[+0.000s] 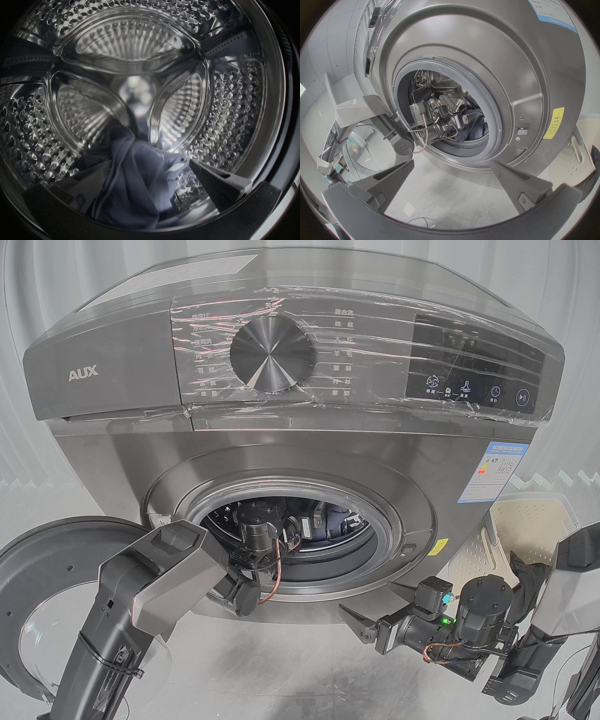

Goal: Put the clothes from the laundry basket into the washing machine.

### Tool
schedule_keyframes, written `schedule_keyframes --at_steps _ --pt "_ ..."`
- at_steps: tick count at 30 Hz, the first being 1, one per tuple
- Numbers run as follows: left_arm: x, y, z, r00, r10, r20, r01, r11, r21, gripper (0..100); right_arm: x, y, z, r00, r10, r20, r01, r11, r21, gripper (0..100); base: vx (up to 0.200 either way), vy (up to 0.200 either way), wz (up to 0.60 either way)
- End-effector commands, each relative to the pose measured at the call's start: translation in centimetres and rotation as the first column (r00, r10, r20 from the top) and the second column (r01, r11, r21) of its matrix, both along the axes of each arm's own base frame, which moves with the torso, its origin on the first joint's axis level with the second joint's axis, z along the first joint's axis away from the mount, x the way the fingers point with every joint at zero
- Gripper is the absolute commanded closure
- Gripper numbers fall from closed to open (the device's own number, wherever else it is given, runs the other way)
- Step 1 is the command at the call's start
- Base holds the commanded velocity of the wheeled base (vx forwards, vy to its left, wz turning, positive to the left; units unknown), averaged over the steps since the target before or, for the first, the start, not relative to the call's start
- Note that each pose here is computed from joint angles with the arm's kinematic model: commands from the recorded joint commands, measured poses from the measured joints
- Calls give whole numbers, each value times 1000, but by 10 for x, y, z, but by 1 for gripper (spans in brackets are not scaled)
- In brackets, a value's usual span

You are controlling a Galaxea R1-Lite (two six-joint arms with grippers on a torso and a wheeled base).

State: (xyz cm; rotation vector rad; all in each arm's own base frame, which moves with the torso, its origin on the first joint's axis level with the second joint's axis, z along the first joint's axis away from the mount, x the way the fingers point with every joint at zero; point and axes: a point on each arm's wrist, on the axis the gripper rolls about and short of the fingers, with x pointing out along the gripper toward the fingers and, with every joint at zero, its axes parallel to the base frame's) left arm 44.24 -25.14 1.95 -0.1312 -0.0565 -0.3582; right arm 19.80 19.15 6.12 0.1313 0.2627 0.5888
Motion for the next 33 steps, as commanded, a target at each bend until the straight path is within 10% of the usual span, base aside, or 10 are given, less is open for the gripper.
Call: schedule_keyframes --at_steps 1,24,25,33 --pt "-28 4 9 998 -25 -62 28 998 51 0 0 0 0 1000 1 0 -1 1000 -1 0 0 0 0" --pt "-39 13 -48 980 -9 -198 48 980 191 0 -1 1 0 1000 3 0 -3 1000 0 0 0 0 0" --pt "-39 13 -51 980 -9 -201 49 980 192 100 -1 1 0 1000 3 0 -3 1000 0 0 0 0 0" --pt "-14 0 -27 997 -6 -82 15 994 113 100 0 1 0 1000 4 1 -4 1000 0 0 0 0 0"
